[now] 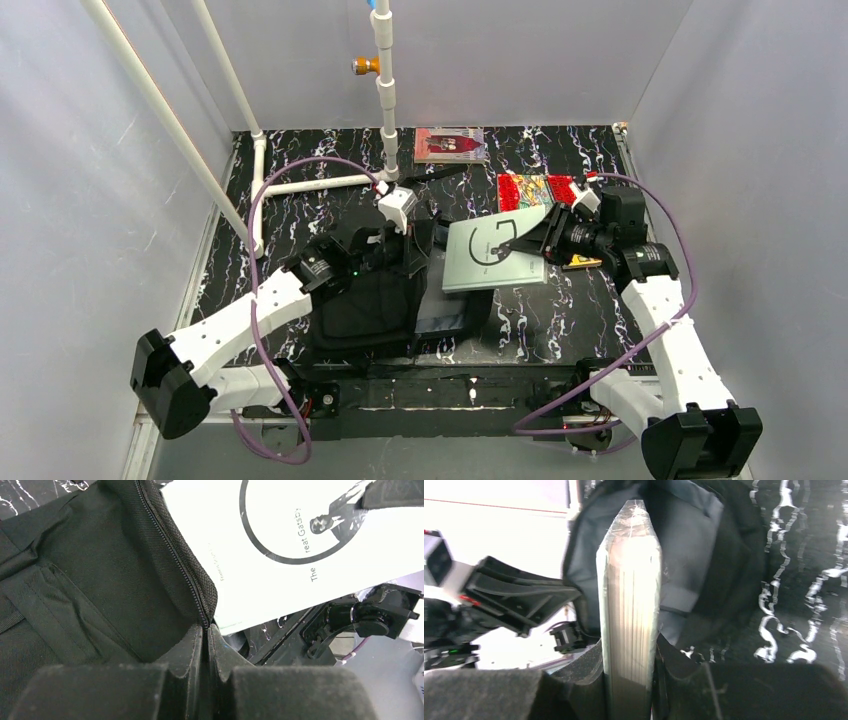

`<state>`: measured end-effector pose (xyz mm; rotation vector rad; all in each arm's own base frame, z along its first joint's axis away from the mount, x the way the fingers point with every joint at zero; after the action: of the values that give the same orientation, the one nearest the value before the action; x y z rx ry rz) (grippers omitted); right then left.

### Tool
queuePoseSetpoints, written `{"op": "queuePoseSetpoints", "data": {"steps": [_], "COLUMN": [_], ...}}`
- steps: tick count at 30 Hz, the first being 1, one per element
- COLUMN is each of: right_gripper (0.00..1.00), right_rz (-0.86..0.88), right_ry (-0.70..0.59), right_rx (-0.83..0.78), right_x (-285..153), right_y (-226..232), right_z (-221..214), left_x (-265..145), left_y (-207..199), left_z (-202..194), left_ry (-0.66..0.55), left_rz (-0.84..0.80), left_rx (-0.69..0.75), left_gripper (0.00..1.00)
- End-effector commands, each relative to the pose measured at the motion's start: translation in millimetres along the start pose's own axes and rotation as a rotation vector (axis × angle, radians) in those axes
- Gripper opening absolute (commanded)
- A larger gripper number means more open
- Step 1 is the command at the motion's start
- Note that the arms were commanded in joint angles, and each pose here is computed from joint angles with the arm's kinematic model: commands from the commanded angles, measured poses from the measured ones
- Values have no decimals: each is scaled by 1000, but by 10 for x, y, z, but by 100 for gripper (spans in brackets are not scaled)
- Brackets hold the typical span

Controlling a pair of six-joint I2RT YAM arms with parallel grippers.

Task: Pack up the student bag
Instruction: Place the book in the student bag.

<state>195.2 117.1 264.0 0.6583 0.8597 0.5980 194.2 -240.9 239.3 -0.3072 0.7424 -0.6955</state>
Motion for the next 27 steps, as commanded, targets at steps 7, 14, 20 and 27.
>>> {"op": "queuePoseSetpoints", "data": {"steps": [7,14,20,27], "right_gripper": [1,1,1,1], "right_rz": [196,256,354,397], "right_ry": [-23,21,-2,52], "right_rx": [74,131,175,206], "right_x": [171,462,654,1002], "right_y": [211,225,441,553], "right_z": [-43,-324,-364,-456], "left_x": [-401,-732,-725,-684], "left_y": [-414,-468,-582,-614], "left_z": [329,478,466,454], "left_ry": [-251,-377,-331,-310], "left_rz": [-307,-327,-405,-432], "left_rx": [132,242,251,241], "left_gripper": [0,0,0,0]}}
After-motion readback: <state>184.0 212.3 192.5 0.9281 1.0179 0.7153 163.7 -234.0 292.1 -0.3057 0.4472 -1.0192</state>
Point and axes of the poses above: each gripper's point midway between its finger pads, its own x axis out along the fingers, its own y axis along the line the jaws close on, z = x × y, the point moved 6 cm from there along -x, back along the fingers, and after that the axes turned 7 degrees about -x, right-handed, at the moved point
